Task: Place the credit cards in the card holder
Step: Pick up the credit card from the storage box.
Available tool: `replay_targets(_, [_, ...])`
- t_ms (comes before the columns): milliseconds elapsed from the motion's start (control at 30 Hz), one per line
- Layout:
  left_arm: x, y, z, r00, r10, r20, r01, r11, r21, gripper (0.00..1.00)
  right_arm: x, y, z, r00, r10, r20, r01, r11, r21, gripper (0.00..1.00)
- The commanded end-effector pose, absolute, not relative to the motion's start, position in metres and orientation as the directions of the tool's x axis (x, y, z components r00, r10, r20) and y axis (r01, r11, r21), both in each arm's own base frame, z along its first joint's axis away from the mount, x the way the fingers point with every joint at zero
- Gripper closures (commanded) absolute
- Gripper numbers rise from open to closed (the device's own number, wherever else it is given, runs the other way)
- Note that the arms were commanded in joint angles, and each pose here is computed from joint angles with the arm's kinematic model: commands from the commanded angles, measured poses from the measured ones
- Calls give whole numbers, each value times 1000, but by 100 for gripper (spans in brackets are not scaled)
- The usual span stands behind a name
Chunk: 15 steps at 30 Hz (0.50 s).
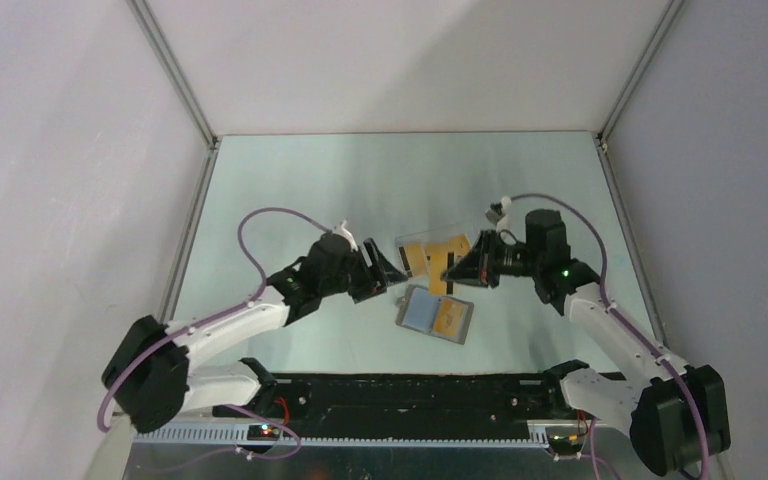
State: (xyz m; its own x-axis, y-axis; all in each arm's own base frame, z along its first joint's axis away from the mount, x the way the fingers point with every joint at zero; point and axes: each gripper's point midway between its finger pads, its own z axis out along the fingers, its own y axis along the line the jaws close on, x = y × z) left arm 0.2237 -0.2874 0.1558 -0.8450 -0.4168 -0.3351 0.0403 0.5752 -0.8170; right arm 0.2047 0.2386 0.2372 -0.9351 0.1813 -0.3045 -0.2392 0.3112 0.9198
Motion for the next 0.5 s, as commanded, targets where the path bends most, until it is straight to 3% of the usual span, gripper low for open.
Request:
replay_targets(0, [196,-271,84,-906,-320,-278,-57,742,-668,29,182,233,185,-952,168,-257,-174,394,902,100])
replay_targets(333, [186,-287,35,-932,-264,-250,-89,833,-546,31,159,232,100,-977,189,-95,11,496,869,100])
replay_targets(467, [184,-290,24,-939,-248,-238,-92,849,-521,32,159,230,75,-981,176,-80,29,545,838,100])
